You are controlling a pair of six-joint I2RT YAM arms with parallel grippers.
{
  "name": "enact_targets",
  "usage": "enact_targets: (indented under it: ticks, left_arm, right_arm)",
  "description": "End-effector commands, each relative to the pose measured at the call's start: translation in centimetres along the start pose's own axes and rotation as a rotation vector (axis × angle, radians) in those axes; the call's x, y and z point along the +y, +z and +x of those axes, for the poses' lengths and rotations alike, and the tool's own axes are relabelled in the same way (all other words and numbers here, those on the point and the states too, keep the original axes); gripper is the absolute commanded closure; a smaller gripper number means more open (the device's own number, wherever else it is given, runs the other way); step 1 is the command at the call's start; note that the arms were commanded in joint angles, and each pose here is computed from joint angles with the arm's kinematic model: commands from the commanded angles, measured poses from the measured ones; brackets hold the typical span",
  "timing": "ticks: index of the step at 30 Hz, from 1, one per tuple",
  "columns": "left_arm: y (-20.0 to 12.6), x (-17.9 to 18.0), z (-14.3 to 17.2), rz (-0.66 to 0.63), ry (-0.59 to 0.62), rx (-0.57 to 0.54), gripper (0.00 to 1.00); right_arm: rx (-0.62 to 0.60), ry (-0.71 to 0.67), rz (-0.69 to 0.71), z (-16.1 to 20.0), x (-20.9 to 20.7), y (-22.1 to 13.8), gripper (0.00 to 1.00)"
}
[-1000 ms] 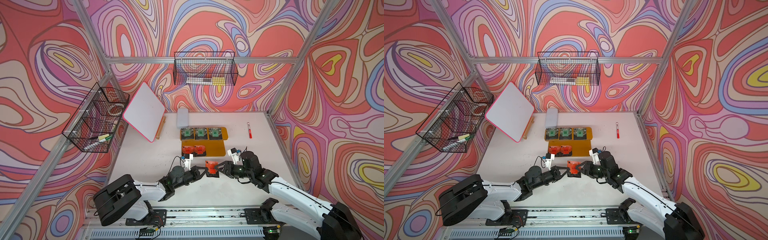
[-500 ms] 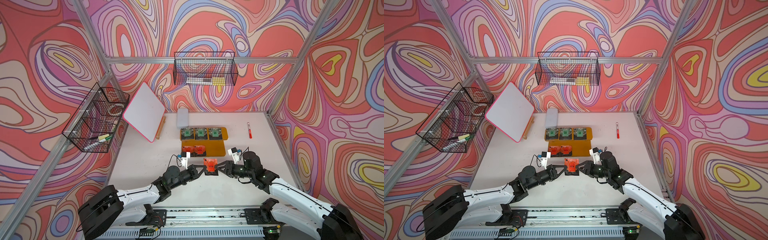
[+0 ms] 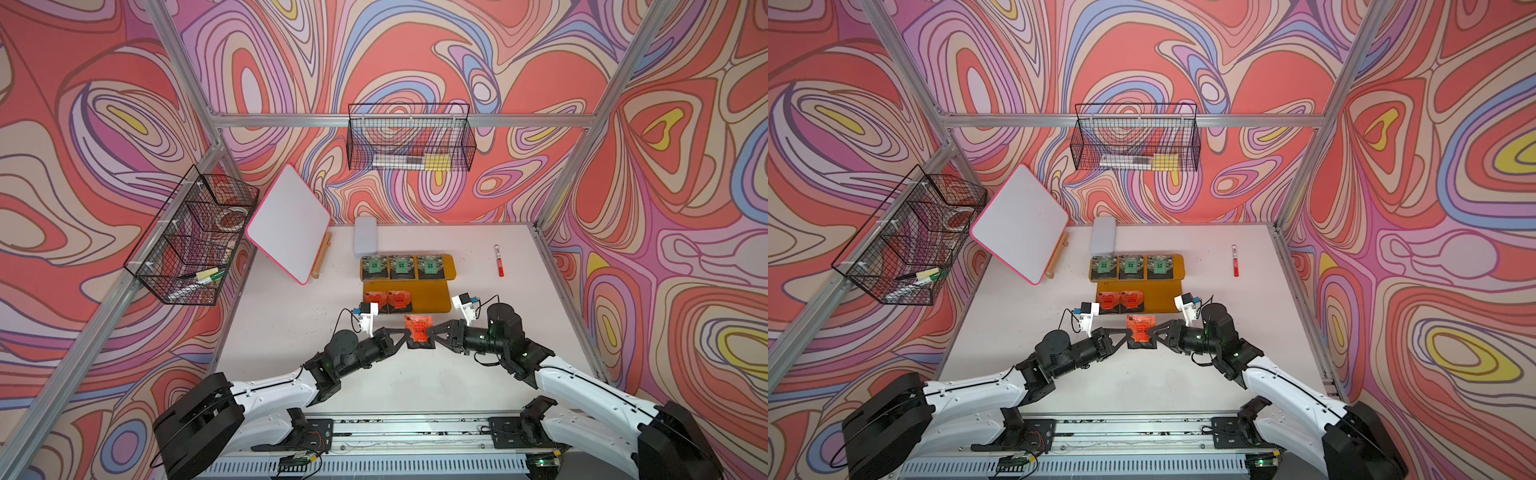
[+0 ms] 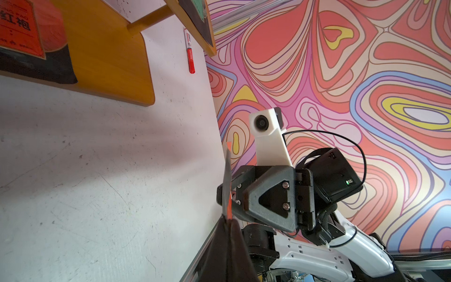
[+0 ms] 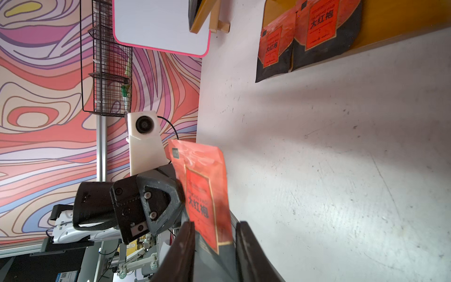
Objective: Place the tea bags on the shelf by color
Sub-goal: Place the tea bag on the shelf.
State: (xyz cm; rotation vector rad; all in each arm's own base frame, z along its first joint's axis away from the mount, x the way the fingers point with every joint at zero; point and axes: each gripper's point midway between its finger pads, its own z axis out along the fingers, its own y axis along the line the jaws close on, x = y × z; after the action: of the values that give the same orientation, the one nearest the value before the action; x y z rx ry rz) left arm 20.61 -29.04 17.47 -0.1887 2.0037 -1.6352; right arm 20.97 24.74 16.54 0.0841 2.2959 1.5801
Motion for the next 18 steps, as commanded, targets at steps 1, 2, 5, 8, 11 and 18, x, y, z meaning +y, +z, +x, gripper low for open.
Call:
enact_targets:
  ticks: [1,2,5,8,11,18]
  left_arm:
    - [0.1,-1.3,-0.5,0.035,0.022,-0.004,1.00]
    - [0.1,-1.3,-0.5,0.037,0.021,-0.004,1.00]
    - [0.1,-1.3,-0.5,0.038,0.022,-0.004,1.00]
    - [0.1,-1.3,-0.5,0.035,0.023,-0.005,1.00]
    - [0.0,-1.2,-0.5,0.031,0.021,-0.003,1.00]
    - [0.2,-0.2,-0.4,-0.013,0.017,0.001,0.71]
  right_arm:
    - [-0.003,-0.005,-0.016,-0.1,0.2,0.0,0.70]
    - [-0.005,-0.006,-0.015,-0.2,0.2,0.0,0.70]
    - [-0.007,-0.012,-0.023,-0.2,0.4,-0.1,0.76]
    - [-0.009,-0.017,-0.032,-0.2,0.8,-0.2,0.85]
    - [-0.013,-0.018,-0.030,-0.2,0.8,-0.3,0.93]
    - [-0.018,-0.023,-0.016,-0.5,0.6,-0.2,1.00]
